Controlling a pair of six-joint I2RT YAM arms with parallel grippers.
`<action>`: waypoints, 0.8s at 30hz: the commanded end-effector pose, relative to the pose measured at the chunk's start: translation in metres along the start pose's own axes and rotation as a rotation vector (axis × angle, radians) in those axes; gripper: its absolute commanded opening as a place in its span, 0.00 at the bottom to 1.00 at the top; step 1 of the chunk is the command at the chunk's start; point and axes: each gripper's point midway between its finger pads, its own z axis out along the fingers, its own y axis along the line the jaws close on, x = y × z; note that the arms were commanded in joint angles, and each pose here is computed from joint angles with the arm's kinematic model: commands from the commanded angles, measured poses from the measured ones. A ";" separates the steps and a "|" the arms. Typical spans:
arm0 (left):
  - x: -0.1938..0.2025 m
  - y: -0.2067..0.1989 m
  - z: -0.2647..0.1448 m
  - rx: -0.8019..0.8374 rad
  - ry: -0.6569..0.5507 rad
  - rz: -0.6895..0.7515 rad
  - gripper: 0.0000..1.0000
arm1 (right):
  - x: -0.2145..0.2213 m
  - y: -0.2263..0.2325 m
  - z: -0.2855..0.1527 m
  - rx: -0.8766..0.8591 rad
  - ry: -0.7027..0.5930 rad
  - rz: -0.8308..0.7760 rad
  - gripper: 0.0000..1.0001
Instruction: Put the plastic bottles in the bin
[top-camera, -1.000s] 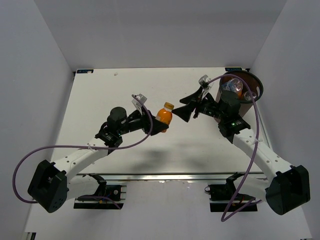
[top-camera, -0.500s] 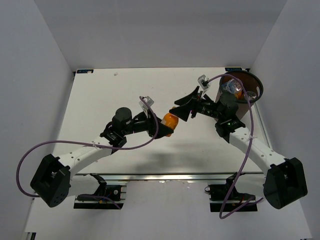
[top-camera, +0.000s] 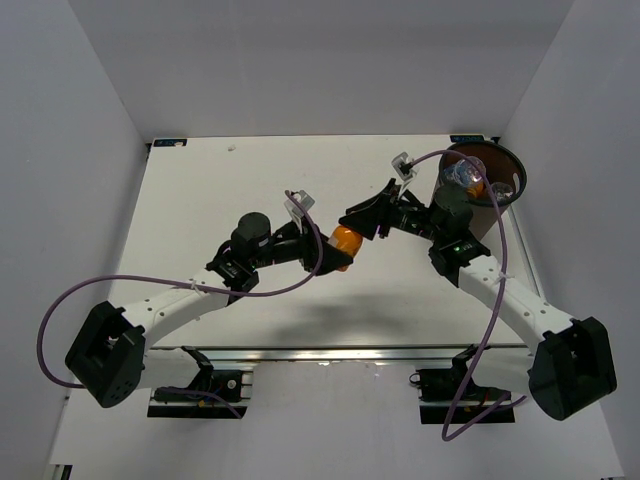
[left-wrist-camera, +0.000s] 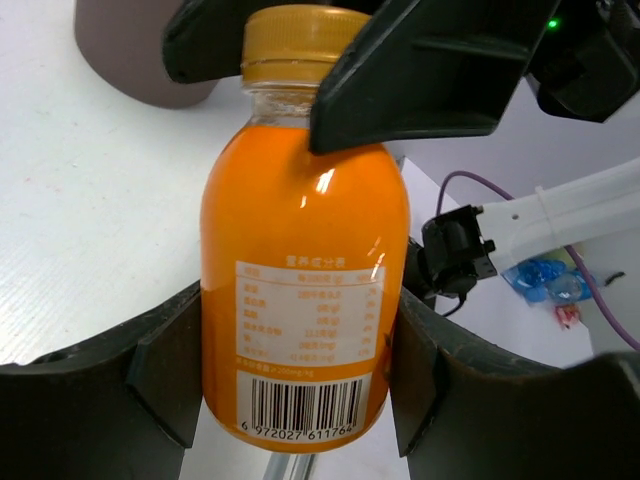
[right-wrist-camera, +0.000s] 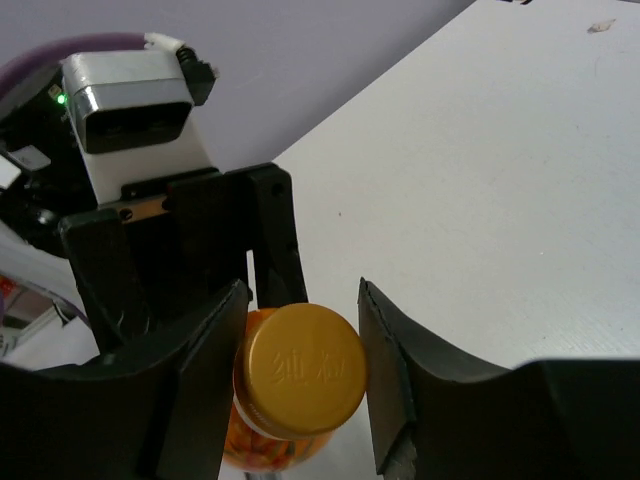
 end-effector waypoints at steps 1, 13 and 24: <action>-0.033 -0.019 0.002 0.046 -0.083 0.050 0.00 | -0.016 0.004 -0.003 0.014 -0.045 -0.055 0.30; -0.026 0.006 0.007 -0.079 -0.028 0.037 0.98 | -0.054 -0.021 -0.015 0.234 -0.145 -0.157 0.00; -0.018 0.043 -0.012 -0.316 -0.019 0.035 0.98 | -0.205 -0.057 -0.076 0.589 -0.381 -0.434 0.00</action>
